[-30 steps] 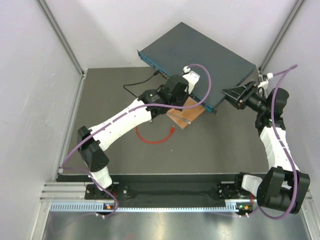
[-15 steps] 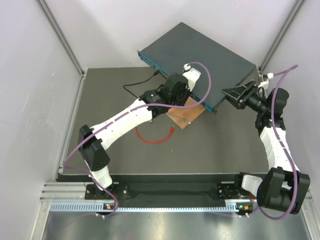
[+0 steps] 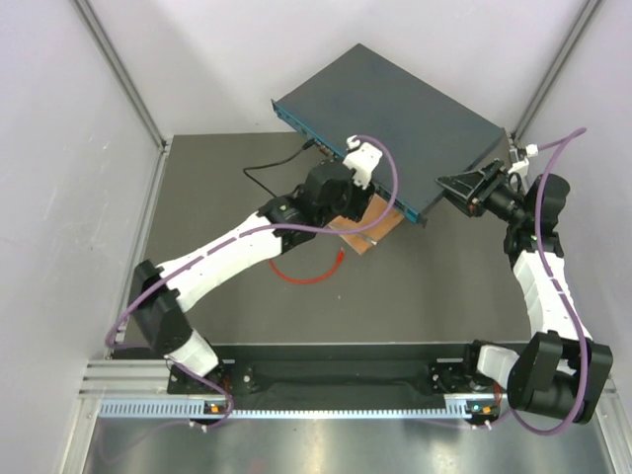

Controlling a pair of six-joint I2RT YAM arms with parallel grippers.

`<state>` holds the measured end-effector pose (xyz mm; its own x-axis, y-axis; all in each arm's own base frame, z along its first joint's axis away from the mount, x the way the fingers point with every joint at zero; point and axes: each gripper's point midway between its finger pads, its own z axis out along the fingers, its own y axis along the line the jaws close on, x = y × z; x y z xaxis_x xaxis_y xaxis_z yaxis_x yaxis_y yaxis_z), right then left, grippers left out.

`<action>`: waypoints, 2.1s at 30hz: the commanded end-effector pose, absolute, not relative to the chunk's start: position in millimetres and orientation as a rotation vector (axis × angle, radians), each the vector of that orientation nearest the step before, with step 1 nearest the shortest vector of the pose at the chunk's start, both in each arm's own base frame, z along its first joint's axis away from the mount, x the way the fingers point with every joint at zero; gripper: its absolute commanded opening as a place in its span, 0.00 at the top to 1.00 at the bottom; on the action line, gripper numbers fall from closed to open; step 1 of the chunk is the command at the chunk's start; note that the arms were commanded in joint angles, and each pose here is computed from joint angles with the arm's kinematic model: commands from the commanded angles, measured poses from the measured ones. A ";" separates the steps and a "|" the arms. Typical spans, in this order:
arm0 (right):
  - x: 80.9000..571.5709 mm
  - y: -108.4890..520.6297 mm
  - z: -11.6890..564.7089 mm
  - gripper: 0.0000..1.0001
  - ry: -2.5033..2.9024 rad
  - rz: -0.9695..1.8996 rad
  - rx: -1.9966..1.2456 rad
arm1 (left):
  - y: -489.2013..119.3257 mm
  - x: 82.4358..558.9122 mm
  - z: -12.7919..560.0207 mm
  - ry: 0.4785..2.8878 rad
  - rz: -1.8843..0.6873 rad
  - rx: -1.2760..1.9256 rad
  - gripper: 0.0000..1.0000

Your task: Insert the plug into the switch port

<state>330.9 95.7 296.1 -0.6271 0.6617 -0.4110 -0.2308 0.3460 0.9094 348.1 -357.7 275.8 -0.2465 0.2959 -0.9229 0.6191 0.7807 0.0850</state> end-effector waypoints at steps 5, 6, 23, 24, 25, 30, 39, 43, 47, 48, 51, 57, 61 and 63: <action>320.6 120.6 309.4 1.00 1.795 1.383 0.132 | -322.8 308.4 327.0 1.721 -0.443 0.663 0.42; 320.9 120.5 309.3 1.00 1.796 1.382 0.132 | -319.0 306.0 318.1 1.742 -0.431 0.672 0.42; 318.6 121.1 308.1 1.00 1.806 1.388 0.125 | -343.2 323.7 324.4 1.658 -0.470 0.651 1.00; 319.0 121.1 306.1 1.00 1.811 1.390 0.130 | -344.7 325.1 326.4 1.652 -0.470 0.650 1.00; 318.9 121.5 306.6 1.00 1.810 1.391 0.128 | -346.4 326.5 325.1 1.652 -0.470 0.650 1.00; 318.4 121.2 308.1 1.00 1.806 1.389 0.123 | -354.3 336.3 327.9 1.622 -0.462 0.649 1.00; 317.6 121.6 305.3 1.00 1.815 1.393 0.124 | -364.6 351.6 339.6 1.574 -0.462 0.628 1.00; 317.4 121.7 302.5 1.00 1.821 1.395 0.127 | -369.8 357.0 341.9 1.560 -0.462 0.626 1.00; 315.9 122.2 300.7 1.00 1.825 1.392 0.127 | -374.3 362.3 346.6 1.544 -0.469 0.608 1.00; 315.6 122.1 299.7 1.00 1.826 1.392 0.130 | -374.7 363.0 346.6 1.544 -0.467 0.607 1.00; 313.7 122.8 297.4 1.00 1.832 1.391 0.129 | -378.0 364.1 352.1 1.528 -0.475 0.611 1.00; 313.1 122.4 292.5 1.00 1.844 1.379 0.136 | -379.6 367.8 372.1 1.477 -0.477 0.587 1.00; 312.8 124.4 292.5 1.00 1.844 1.373 0.130 | -380.8 370.6 383.4 1.445 -0.478 0.569 1.00; 312.2 124.9 292.1 1.00 1.846 1.374 0.128 | -380.9 371.7 392.1 1.416 -0.486 0.548 1.00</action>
<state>329.5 96.0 294.7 -0.6304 0.6548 -0.4170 -0.2246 0.3604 0.9054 354.8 -363.1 272.5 -0.1652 0.2935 -0.9416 0.6398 0.7585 0.1241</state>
